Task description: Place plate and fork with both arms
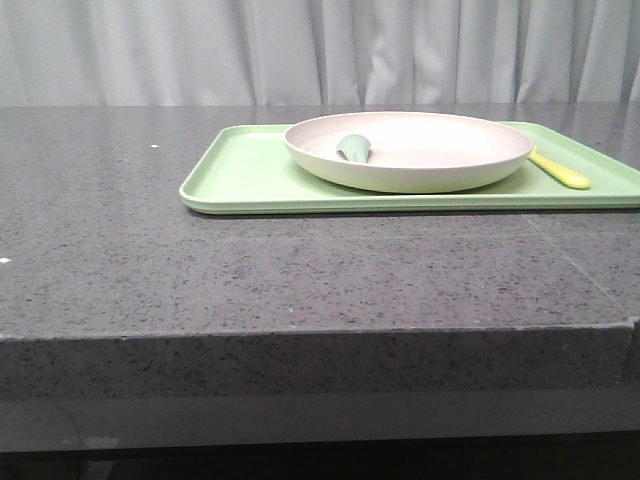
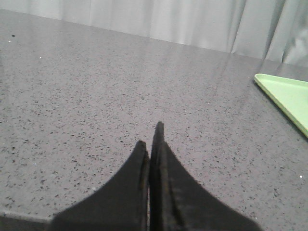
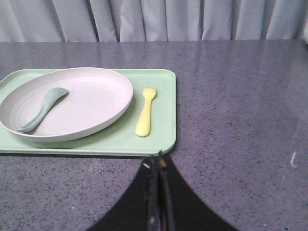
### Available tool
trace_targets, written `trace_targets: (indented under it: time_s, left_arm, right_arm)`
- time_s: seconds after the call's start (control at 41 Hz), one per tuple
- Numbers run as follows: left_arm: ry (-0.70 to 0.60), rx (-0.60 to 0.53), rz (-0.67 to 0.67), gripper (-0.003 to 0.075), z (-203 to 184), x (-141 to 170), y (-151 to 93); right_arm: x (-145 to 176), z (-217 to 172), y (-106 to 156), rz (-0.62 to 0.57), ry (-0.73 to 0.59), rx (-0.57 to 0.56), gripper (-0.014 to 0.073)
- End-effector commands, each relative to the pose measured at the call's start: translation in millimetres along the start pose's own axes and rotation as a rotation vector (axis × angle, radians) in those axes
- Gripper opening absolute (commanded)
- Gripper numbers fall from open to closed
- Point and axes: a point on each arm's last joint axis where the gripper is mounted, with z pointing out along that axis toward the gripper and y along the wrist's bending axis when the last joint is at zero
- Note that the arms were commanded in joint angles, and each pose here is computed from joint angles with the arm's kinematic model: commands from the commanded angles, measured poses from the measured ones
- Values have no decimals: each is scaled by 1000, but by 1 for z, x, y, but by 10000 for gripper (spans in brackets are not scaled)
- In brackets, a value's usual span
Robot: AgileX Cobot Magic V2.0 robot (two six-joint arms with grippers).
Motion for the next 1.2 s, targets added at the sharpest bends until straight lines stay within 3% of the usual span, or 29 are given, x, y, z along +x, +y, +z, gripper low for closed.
trace_targets:
  time_s: [0.0, 0.659, 0.903, 1.172]
  left_arm:
    - [-105, 20, -19, -18, -2, -8, -2]
    - [-105, 20, -19, -18, -2, -8, -2]
    - [-105, 20, -19, -18, -2, -8, -2]
    - [-105, 20, -19, -18, -2, -8, -2]
  right_arm:
    - [-15, -2, 1, -23, -101, 0, -114]
    - [-11, 0, 0, -25, -96, 1, -114]
    - [36, 1, -7, -13, -191, 28, -114]
    - [92, 3, -13, -4, -125, 63, -114]
